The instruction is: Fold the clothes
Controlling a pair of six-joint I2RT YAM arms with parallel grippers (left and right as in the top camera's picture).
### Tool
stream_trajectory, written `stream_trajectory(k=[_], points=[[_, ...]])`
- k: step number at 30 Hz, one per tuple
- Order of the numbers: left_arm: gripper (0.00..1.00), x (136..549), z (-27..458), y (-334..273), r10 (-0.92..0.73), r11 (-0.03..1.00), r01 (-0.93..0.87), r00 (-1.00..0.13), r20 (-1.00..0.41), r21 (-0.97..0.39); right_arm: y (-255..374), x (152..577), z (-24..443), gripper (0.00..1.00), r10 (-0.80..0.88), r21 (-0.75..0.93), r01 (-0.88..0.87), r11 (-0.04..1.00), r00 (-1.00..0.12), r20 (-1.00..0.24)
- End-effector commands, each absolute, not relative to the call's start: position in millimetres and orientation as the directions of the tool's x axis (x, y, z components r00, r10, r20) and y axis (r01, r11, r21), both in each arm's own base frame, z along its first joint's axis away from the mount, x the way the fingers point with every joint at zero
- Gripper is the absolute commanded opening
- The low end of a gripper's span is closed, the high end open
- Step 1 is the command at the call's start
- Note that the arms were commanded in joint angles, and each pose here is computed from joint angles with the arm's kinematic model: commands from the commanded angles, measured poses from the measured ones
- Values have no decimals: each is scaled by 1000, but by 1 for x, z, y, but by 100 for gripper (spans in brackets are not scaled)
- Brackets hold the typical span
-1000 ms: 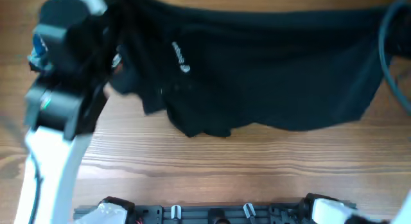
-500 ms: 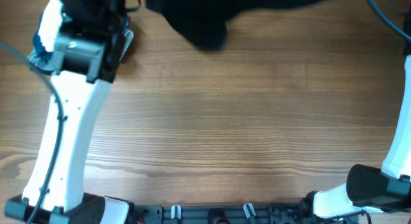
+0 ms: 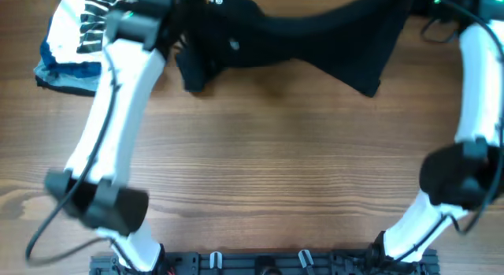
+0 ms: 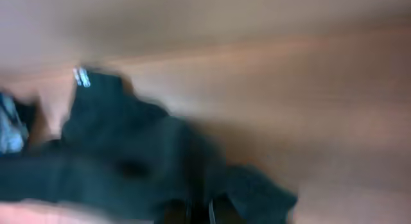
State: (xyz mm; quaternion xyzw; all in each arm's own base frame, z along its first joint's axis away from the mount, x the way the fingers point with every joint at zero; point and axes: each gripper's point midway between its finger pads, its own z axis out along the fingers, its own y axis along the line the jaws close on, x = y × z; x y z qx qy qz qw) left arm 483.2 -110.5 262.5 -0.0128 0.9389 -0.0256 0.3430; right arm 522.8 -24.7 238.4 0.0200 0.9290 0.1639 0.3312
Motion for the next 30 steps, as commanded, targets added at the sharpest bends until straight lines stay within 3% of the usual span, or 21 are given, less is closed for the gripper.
stream_trajectory(k=[1,8,14,20,26,30], points=[[4,455,210,-125,-26,992,32,-900,-436,-124,-10,504,215,4,76,342,-127,931,-850,-522],[4,400,204,-116,-85,990,-54,-967,-240,-132,2,442,234,4,93,396,-74,915,-918,-386],[4,345,212,-115,-78,987,-67,-995,-69,-147,-7,368,271,4,152,316,54,947,-944,-293],[4,316,211,-108,-76,990,-79,-997,34,-118,-6,328,294,4,200,293,107,950,-929,-310],[4,303,204,-105,-91,989,-99,-993,75,-107,4,276,239,4,225,309,181,934,-968,-113],[4,263,158,-94,-101,993,-112,-957,272,-23,33,239,157,4,213,413,237,879,-971,105]])
